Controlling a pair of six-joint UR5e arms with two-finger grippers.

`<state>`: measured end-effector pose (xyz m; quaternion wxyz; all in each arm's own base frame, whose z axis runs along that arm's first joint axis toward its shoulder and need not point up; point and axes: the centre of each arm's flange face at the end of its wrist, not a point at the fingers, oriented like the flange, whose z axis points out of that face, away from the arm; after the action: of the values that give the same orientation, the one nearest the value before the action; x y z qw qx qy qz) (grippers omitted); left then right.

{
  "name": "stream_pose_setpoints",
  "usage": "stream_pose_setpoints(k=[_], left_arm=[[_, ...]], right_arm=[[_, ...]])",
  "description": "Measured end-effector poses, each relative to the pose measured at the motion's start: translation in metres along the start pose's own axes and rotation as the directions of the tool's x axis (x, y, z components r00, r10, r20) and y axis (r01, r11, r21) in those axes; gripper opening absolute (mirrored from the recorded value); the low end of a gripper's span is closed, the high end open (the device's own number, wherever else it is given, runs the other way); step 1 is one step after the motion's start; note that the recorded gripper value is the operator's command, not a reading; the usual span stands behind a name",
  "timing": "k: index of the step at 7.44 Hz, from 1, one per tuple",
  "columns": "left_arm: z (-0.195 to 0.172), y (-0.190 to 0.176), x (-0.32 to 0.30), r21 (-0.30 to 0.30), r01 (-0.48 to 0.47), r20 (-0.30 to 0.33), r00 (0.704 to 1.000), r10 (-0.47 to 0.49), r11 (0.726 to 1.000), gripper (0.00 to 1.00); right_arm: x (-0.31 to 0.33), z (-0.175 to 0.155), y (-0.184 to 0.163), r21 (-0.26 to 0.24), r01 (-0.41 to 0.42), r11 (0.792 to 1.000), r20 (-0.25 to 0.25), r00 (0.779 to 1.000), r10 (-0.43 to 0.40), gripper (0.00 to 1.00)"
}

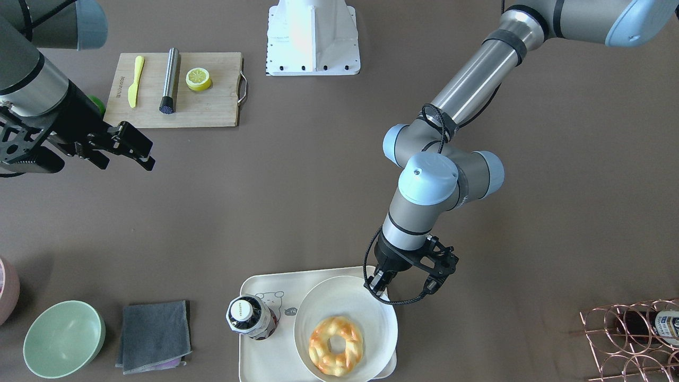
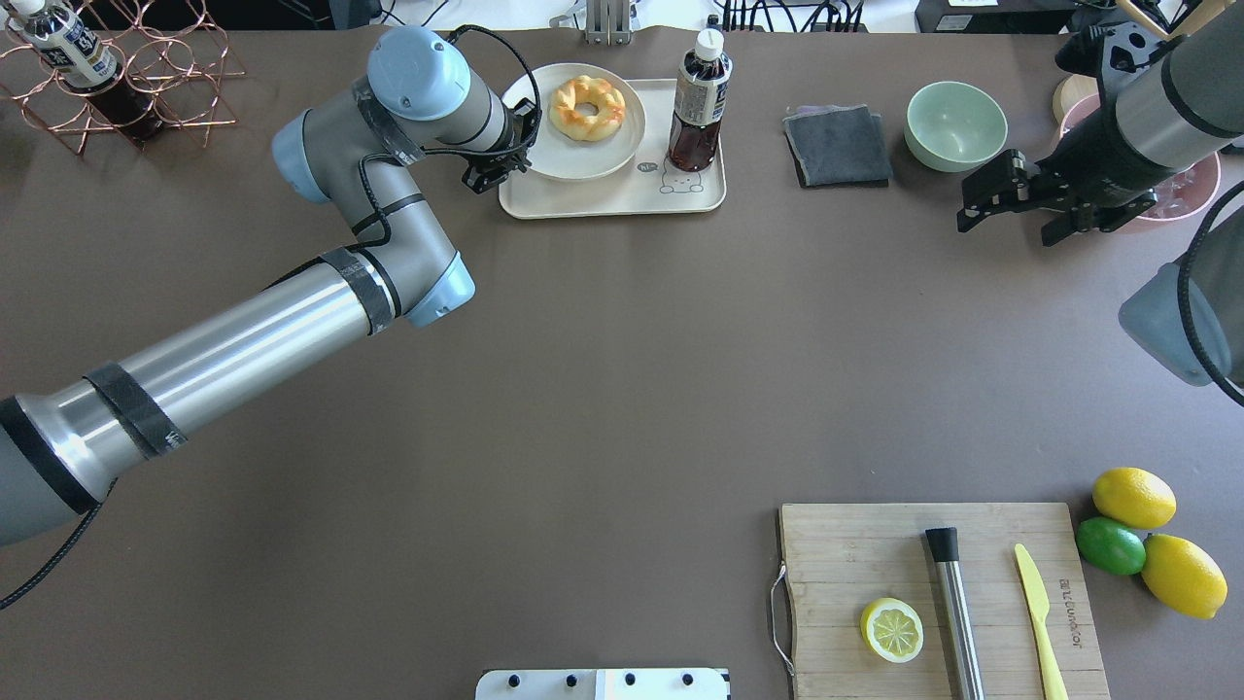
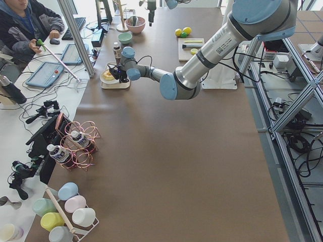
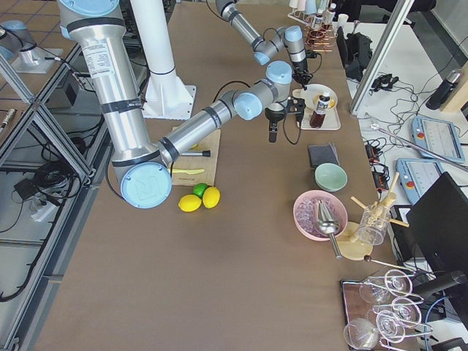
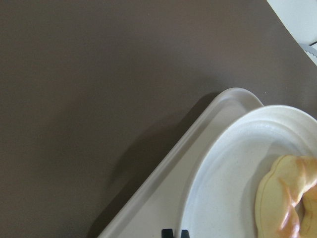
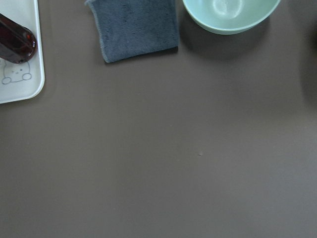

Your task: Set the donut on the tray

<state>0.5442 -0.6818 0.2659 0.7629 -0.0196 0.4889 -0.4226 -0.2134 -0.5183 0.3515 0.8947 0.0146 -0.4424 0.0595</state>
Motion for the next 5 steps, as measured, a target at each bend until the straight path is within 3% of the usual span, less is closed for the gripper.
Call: stream_pose_setpoints(k=[1, 2, 3, 5], left_arm=[[0.003, 0.001, 0.000, 0.000, -0.001, -0.005, 1.000, 0.001, 1.000, 0.00], [0.007, 0.001, -0.002, 0.000, -0.001, -0.008, 1.000, 0.001, 1.000, 0.34], [0.010, -0.001, -0.004, 0.002, -0.002, -0.007, 1.000, 0.002, 1.000, 0.97], [0.010, 0.000, -0.003, -0.004, -0.022, -0.010, 1.000, 0.022, 1.000, 0.98]], right_arm=[[0.022, 0.000, -0.001, -0.001, 0.027, 1.000, -0.016, 1.000, -0.027, 1.00], [0.046, -0.001, -0.001, -0.003, 0.057, 0.998, -0.032, 0.998, -0.057, 1.00], [0.068, -0.005, -0.003, -0.001, 0.080, 0.997, -0.046, 0.996, -0.080, 1.00], [0.086, -0.008, -0.004, 0.000, 0.100, 0.995, -0.057, 0.993, -0.100, 1.00]])
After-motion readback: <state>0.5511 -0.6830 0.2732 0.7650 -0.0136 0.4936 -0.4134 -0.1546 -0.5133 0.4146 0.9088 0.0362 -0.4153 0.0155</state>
